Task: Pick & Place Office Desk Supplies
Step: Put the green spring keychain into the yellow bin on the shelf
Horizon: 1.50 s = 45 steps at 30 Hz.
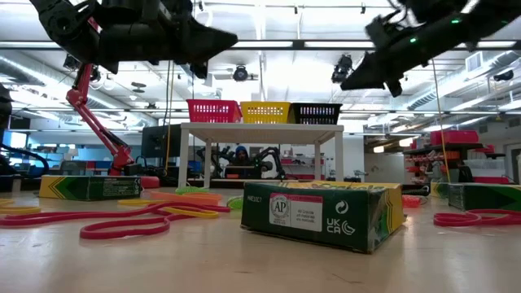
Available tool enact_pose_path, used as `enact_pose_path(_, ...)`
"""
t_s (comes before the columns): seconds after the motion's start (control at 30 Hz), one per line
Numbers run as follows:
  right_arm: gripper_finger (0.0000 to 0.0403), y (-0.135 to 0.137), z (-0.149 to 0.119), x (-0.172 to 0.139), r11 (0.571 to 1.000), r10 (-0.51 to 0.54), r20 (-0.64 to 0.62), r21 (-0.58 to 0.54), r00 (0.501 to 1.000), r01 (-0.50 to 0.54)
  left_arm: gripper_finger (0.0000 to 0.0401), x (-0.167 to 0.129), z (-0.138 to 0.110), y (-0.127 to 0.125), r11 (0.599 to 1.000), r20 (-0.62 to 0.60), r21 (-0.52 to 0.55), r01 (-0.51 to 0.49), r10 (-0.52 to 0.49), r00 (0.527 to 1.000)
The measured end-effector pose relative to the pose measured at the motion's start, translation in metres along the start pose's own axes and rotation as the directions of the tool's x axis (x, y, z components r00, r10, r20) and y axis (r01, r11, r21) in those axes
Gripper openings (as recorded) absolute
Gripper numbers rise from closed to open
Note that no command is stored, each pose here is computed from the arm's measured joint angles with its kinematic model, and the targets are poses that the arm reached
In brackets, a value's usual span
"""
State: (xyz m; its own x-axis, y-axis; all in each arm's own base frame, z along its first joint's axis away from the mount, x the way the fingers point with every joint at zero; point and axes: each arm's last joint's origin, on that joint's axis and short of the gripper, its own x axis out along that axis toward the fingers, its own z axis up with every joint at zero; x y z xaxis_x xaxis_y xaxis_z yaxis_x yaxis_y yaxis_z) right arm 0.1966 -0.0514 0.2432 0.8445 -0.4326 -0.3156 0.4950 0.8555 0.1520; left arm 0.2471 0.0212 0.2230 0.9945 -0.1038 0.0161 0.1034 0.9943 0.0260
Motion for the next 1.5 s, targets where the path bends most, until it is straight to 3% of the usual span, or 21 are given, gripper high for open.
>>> enact_pose_path(0.2, 0.0005, 0.039, -0.038, -0.015, 0.995, 0.099, 0.153, -0.023, 0.983, -0.096, 0.001, 0.007, -0.017, -0.012, 1.0, -0.106, -0.025, 0.006, -0.009, 0.994)
enact_pose_path(0.37, 0.0005, 0.05, -0.055, -0.025, 0.99, 0.141, 0.17, -0.046, 0.975, -0.135, 0.0013, 0.016, -0.028, -0.028, 0.998, -0.208, -0.042, -0.049, 0.04, 0.977)
enact_pose_path(0.53, 0.0005, 0.055, -0.062, -0.029, 0.988, 0.145, 0.147, -0.073, 0.978, -0.136, 0.0029, 0.024, -0.027, -0.044, 0.987, -0.414, -0.011, -0.161, 0.142, 0.899)
enact_pose_path(0.8, 0.0005, 0.057, -0.061, -0.03, 0.976, 0.2, 0.142, -0.118, 0.969, -0.185, 0.0069, 0.022, -0.036, -0.055, 0.935, -0.514, -0.029, -0.355, 0.291, 0.807)
enact_pose_path(1.03, 0.0005, 0.059, -0.055, -0.032, 0.964, 0.248, 0.198, -0.143, 0.948, -0.222, 0.0067, 0.032, -0.054, -0.056, 0.933, -0.554, -0.029, -0.359, 0.284, 0.783)
enact_pose_path(1.2, 0.0005, 0.059, -0.056, -0.032, 0.964, 0.24, 0.185, -0.16, 0.953, -0.212, 0.0027, 0.04, -0.048, -0.058, 0.938, -0.602, -0.045, -0.344, 0.249, 0.758)
enact_pose_path(1.37, 0.0005, 0.056, -0.065, -0.028, 0.97, 0.162, 0.124, -0.202, 0.979, -0.135, 0.0008, 0.043, -0.041, -0.052, 0.928, -0.693, -0.033, -0.371, 0.246, 0.677)
enact_pose_path(1.5, 0.0005, 0.057, -0.069, -0.025, 0.962, 0.149, 0.101, -0.247, 0.984, -0.121, 0.003, 0.043, -0.049, -0.037, 0.899, -0.767, -0.088, -0.429, 0.214, 0.605)
